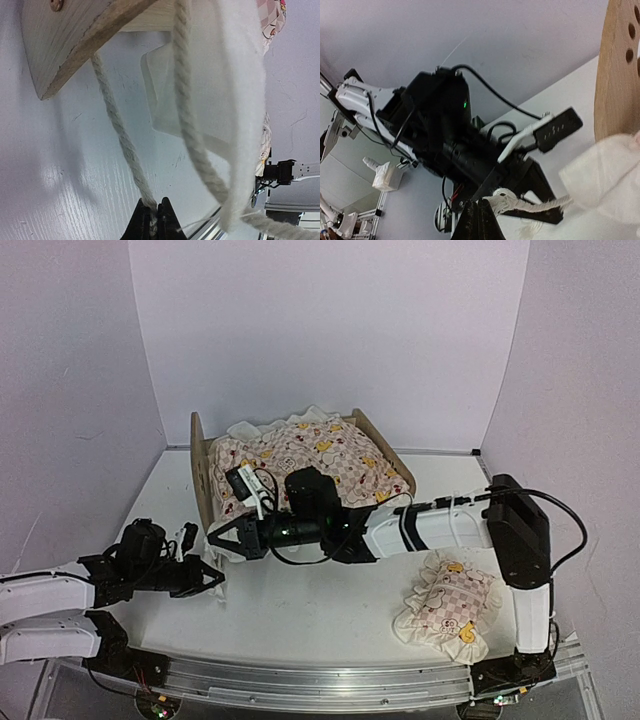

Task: Set up the pet bed

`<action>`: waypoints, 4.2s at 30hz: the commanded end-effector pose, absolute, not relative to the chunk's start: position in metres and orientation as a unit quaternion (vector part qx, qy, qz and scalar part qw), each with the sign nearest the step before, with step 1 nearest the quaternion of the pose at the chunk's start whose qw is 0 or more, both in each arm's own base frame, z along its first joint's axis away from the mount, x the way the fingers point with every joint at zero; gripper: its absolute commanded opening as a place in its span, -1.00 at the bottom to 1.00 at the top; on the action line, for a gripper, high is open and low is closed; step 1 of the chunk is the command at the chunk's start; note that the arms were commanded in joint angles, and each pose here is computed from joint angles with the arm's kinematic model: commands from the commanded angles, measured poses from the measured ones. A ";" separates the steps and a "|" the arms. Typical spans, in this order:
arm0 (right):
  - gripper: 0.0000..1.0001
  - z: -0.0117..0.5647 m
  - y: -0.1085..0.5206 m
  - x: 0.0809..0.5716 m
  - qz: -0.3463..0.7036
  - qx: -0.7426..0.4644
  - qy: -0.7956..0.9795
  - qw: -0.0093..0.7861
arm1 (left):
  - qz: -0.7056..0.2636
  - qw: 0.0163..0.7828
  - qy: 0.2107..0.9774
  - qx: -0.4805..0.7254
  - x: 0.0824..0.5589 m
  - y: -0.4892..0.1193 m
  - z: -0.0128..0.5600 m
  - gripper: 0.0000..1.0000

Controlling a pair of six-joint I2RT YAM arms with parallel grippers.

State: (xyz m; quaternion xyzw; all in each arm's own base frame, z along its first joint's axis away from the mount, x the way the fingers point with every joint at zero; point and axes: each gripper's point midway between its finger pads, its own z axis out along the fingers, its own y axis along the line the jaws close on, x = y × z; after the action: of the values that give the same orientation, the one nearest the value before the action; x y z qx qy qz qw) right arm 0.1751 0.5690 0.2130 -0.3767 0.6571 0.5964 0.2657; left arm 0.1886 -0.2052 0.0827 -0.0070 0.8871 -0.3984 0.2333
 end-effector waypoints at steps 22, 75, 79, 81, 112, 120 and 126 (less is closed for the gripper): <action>-0.37 0.167 0.586 0.216 0.498 -0.318 0.769 0.244 | -0.436 0.272 0.857 0.037 0.188 -0.214 0.130 -1.00; -1.00 0.079 0.588 0.241 0.333 -0.336 0.794 0.382 | -0.318 0.258 0.912 -0.024 0.199 -0.181 0.091 -1.00; -1.00 0.114 0.593 0.227 0.422 -0.363 0.742 0.373 | -0.358 0.224 0.906 0.000 0.191 -0.199 0.080 -1.00; -1.00 0.121 0.593 0.219 0.462 -0.375 0.719 0.359 | -0.376 0.206 0.903 0.007 0.186 -0.206 0.073 -1.00; -1.00 0.089 0.600 0.196 0.513 -0.400 0.702 0.289 | -0.334 0.365 0.866 -0.075 0.255 -0.174 0.086 -0.57; -1.00 0.094 0.603 0.197 0.517 -0.398 0.699 0.292 | -0.346 0.362 0.863 -0.065 0.264 -0.185 0.090 -0.49; -1.00 0.097 0.603 0.197 0.518 -0.397 0.699 0.292 | -0.326 0.371 0.867 -0.068 0.273 -0.183 0.087 -0.56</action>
State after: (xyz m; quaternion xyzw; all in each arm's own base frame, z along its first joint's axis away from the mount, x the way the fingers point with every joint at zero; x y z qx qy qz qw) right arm 0.1985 0.5939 0.0815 -0.3965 0.7182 0.4991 0.2791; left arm 0.2511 -0.1757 0.0566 -0.0772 0.8902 -0.3133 0.3216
